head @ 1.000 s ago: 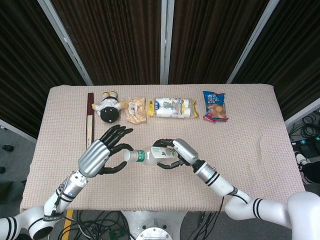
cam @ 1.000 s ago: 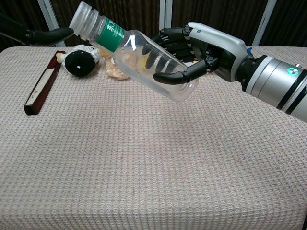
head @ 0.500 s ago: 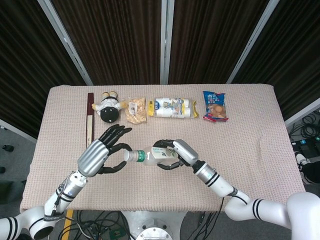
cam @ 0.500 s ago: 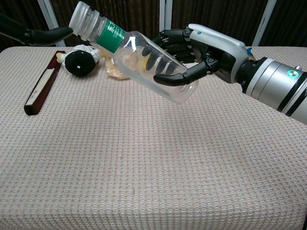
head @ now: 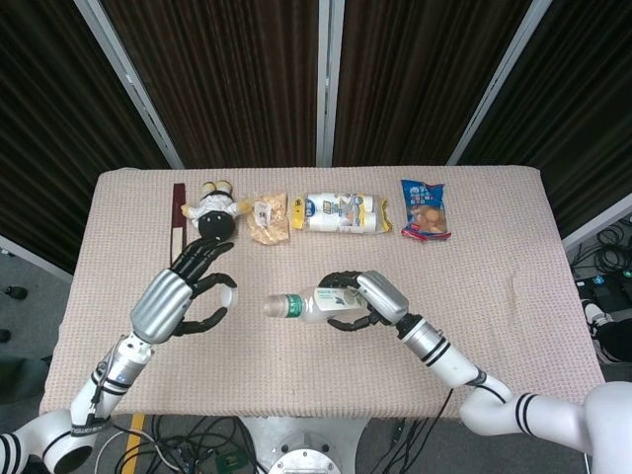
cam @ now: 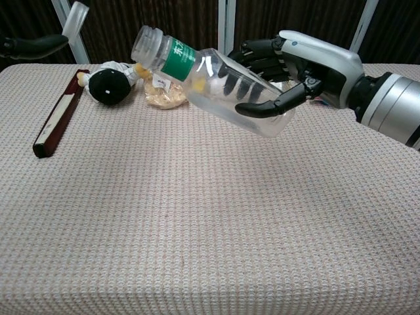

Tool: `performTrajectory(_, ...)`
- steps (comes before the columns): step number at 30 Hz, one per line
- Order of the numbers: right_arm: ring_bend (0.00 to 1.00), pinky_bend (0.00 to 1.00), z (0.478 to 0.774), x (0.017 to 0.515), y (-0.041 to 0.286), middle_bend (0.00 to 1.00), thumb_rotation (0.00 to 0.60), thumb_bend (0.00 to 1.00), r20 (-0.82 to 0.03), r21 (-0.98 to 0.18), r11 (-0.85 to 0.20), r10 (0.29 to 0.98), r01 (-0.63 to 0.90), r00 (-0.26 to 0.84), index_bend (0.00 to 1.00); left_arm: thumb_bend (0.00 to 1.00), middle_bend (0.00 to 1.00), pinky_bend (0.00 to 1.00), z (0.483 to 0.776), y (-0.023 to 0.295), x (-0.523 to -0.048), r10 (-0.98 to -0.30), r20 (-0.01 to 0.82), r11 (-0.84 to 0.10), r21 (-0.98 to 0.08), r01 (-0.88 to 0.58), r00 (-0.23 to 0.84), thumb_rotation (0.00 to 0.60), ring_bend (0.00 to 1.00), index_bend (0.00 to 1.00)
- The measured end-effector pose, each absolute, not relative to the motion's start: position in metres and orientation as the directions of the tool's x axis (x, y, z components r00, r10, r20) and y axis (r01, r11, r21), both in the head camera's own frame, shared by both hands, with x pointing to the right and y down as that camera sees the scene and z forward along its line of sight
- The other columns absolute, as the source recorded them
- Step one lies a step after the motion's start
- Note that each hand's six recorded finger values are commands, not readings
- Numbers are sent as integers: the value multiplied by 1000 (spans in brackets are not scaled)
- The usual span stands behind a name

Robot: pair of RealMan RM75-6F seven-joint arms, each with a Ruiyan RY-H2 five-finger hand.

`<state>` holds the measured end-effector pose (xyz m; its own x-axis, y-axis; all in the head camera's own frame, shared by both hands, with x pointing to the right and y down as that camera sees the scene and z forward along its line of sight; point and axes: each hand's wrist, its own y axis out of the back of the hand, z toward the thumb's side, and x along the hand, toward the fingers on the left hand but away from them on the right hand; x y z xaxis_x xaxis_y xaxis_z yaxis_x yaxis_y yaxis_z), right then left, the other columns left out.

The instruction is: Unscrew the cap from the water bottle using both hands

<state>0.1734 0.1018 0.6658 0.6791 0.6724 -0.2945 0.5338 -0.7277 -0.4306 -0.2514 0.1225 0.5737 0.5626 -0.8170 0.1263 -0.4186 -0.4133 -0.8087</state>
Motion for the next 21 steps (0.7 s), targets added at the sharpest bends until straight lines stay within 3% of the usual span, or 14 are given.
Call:
performTrajectory(7,381,425,654,219,86,551,600,570,-340,-585,-681,700,442,629,618,353,61,0,610,126,-290,-833,274,-422,-877,-230,480,600,16,434)
performTrajectory(15,382,425,641,245,80,550,600,571,-372,-666,-644,724,377,580,618,351,62,0,664,152,-297,-762,474,-542,-840,-34,441,600,16,420)
performTrajectory(21,381,425,648,244,86,545,600,572,-415,-631,-679,704,375,577,619,307,61,0,690,164,-285,-700,566,-602,-796,67,436,600,16,279)
